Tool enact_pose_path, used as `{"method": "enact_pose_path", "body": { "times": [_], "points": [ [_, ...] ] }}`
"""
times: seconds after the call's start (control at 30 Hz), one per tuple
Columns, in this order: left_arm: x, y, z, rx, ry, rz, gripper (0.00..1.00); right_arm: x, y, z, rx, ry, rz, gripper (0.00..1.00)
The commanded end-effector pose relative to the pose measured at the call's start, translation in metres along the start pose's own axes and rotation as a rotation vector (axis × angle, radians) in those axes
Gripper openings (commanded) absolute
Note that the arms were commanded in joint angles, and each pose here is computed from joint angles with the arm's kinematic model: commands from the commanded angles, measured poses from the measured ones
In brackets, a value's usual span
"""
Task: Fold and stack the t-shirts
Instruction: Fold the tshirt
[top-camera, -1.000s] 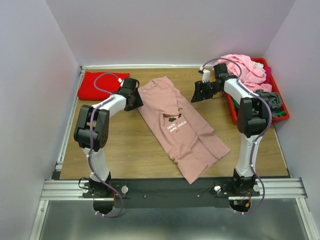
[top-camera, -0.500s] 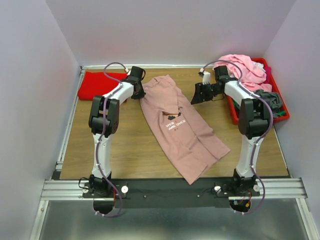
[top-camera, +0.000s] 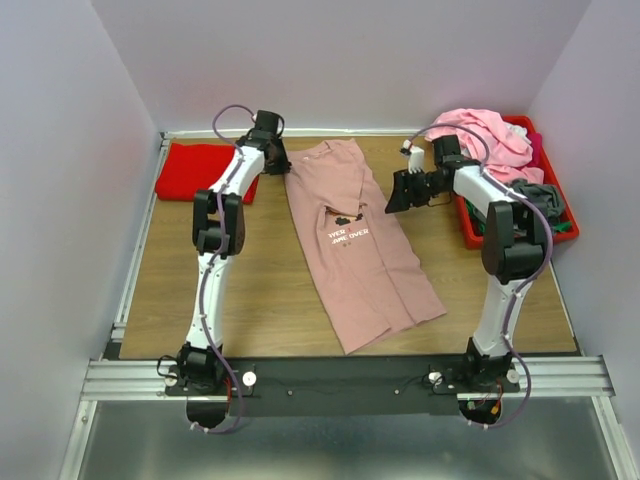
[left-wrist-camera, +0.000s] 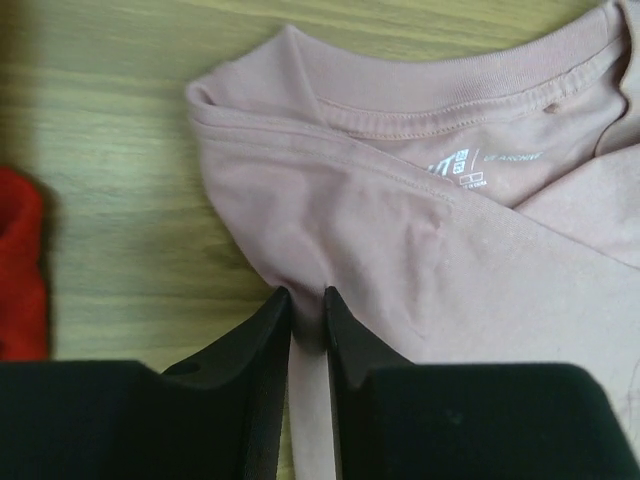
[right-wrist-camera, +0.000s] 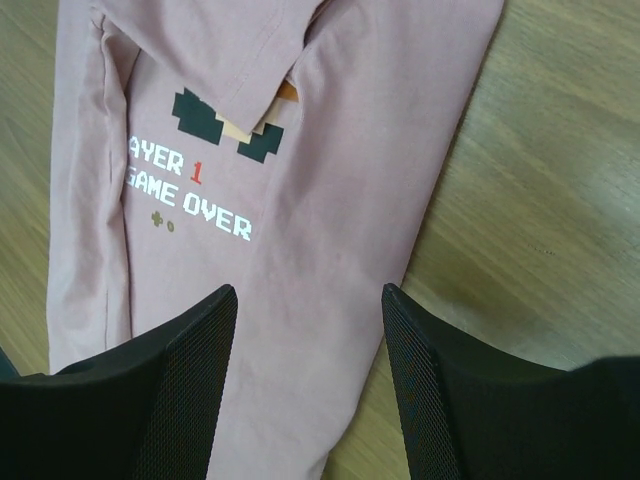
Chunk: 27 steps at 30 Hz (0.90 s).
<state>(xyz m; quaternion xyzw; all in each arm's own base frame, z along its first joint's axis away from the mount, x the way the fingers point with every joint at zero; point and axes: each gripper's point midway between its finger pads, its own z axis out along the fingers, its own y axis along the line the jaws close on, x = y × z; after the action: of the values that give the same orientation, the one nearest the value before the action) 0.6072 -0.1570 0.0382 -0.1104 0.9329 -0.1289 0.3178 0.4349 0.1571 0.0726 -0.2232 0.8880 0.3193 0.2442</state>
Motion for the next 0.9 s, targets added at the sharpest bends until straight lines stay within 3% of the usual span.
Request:
{"method": "enact_pose_path", "body": {
  "times": [0.0, 0.23, 0.4, 0.5, 0.53, 0.57, 0.6, 0.63, 0.67, 0.7, 0.8, 0.83, 0.87],
  "points": [
    [-0.018, -0.005, -0.015, 0.137, 0.004, 0.027, 0.31, -0.005, -0.001, -0.014, 0.037, -0.030, -0.059, 0.67],
    [-0.066, -0.028, -0.094, 0.226, -0.130, 0.166, 0.47, 0.007, 0.010, -0.036, 0.056, -0.023, -0.258, 0.68],
    [-0.098, -0.031, -0.167, 0.202, -0.288, 0.238, 0.48, 0.018, 0.028, -0.056, 0.041, -0.037, -0.404, 0.70],
    [-0.114, -0.036, -0.230, 0.211, -0.447, 0.306, 0.51, 0.019, 0.048, -0.072, 0.015, -0.070, -0.497, 0.72],
    [-0.109, -0.036, -0.263, 0.219, -0.493, 0.335, 0.57, 0.019, 0.055, -0.077, -0.003, -0.083, -0.533, 0.73],
    [-0.110, -0.033, -0.280, 0.204, -0.541, 0.382, 0.61, 0.013, 0.066, -0.092, 0.013, -0.117, -0.586, 0.81],
    [-0.125, -0.039, -0.338, 0.225, -0.695, 0.404, 0.73, 0.016, 0.067, -0.096, 0.025, -0.121, -0.637, 0.86],
    [-0.100, -0.027, -0.329, 0.234, -0.666, 0.421, 0.82, 0.014, 0.071, -0.102, 0.037, -0.139, -0.673, 1.00],
    [-0.109, -0.027, -0.381, 0.276, -0.817, 0.434, 0.98, 0.012, 0.081, -0.113, 0.046, -0.170, -0.729, 1.00],
    [-0.079, -0.018, -0.363, 0.315, -0.768, 0.440, 0.98, 0.013, 0.085, -0.116, 0.044, -0.181, -0.749, 1.00],
    [-0.035, -0.051, -0.407, 0.576, -0.822, 0.533, 0.98, 0.026, 0.103, -0.117, -0.039, -0.200, -0.837, 1.00],
    [-0.006, -0.059, -0.397, 0.656, -0.753, 0.558, 0.95, 0.051, 0.107, -0.113, -0.097, -0.158, -0.842, 1.00],
    [0.009, -0.067, -0.397, 0.688, -0.728, 0.576, 0.91, 0.061, 0.110, -0.112, -0.126, -0.147, -0.963, 1.00]
  ]
}}
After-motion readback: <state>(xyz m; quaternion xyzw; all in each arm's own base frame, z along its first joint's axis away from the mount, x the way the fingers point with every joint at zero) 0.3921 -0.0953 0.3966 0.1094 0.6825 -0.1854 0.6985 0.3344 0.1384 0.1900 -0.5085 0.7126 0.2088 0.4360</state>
